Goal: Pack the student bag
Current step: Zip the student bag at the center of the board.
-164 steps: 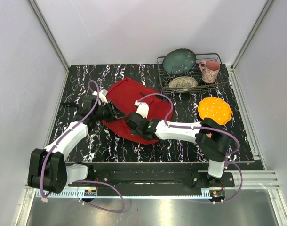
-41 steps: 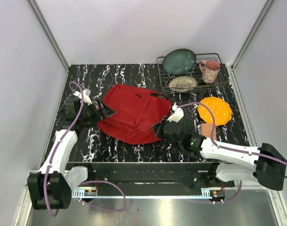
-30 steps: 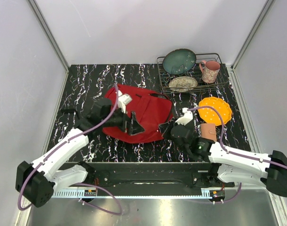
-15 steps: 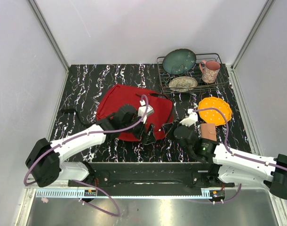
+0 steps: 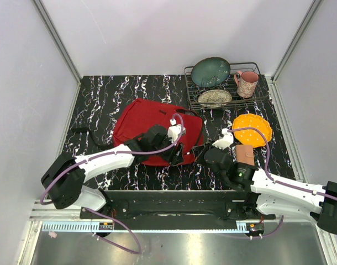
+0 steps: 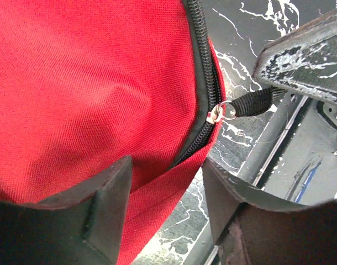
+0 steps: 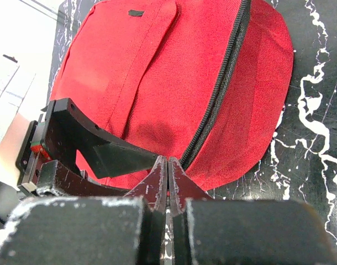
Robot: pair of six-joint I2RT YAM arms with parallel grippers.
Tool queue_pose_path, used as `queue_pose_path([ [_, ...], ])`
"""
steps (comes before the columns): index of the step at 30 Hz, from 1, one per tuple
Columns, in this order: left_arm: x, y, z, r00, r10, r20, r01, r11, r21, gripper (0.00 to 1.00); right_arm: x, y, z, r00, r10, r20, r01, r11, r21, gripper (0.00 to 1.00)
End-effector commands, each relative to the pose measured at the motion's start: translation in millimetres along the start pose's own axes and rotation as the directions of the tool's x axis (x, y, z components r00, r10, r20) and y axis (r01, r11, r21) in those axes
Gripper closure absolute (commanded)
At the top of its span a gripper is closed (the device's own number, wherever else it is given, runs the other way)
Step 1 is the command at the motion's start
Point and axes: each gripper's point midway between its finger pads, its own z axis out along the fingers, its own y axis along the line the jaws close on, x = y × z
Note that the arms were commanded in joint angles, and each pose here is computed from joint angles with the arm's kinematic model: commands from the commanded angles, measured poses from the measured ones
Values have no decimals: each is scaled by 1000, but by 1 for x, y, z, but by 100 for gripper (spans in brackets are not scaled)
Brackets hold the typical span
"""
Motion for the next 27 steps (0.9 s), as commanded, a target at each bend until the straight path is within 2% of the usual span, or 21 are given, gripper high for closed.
queue_pose_path([
  [1, -16, -1, 6, 997, 36, 68, -36, 999, -3, 48, -16, 6, -2, 997, 47, 58, -47, 999, -9, 100],
  [5, -17, 0, 6, 997, 26, 73, -25, 1000, -6, 74, -14, 5, -2, 998, 38, 53, -37, 999, -4, 100],
  [6, -17, 0, 7, 997, 25, 72, -24, 1000, -8, 86, -13, 6, -1, 998, 39, 50, -39, 999, -2, 100],
  [9, -18, 1, 6, 997, 22, 75, -21, 1000, -15, 100, -8, 2, 1, 998, 39, 40, -39, 999, 14, 97],
  [19, -32, -16, -2, 994, 19, 110, -23, 999, 38, 100, 8, 5, 18, 998, 66, -3, -66, 996, 65, 73],
  [21, -33, -17, -3, 993, 19, 114, -24, 999, 42, 100, 9, 5, 19, 998, 60, -3, -60, 996, 71, 62],
  [25, -34, -18, -4, 993, 18, 116, -23, 999, 45, 100, 8, 3, 19, 998, 65, 6, -66, 995, 74, 58],
  [27, -33, -18, -3, 993, 15, 114, -20, 999, 44, 100, 7, 3, 17, 997, 72, 9, -72, 995, 71, 62],
])
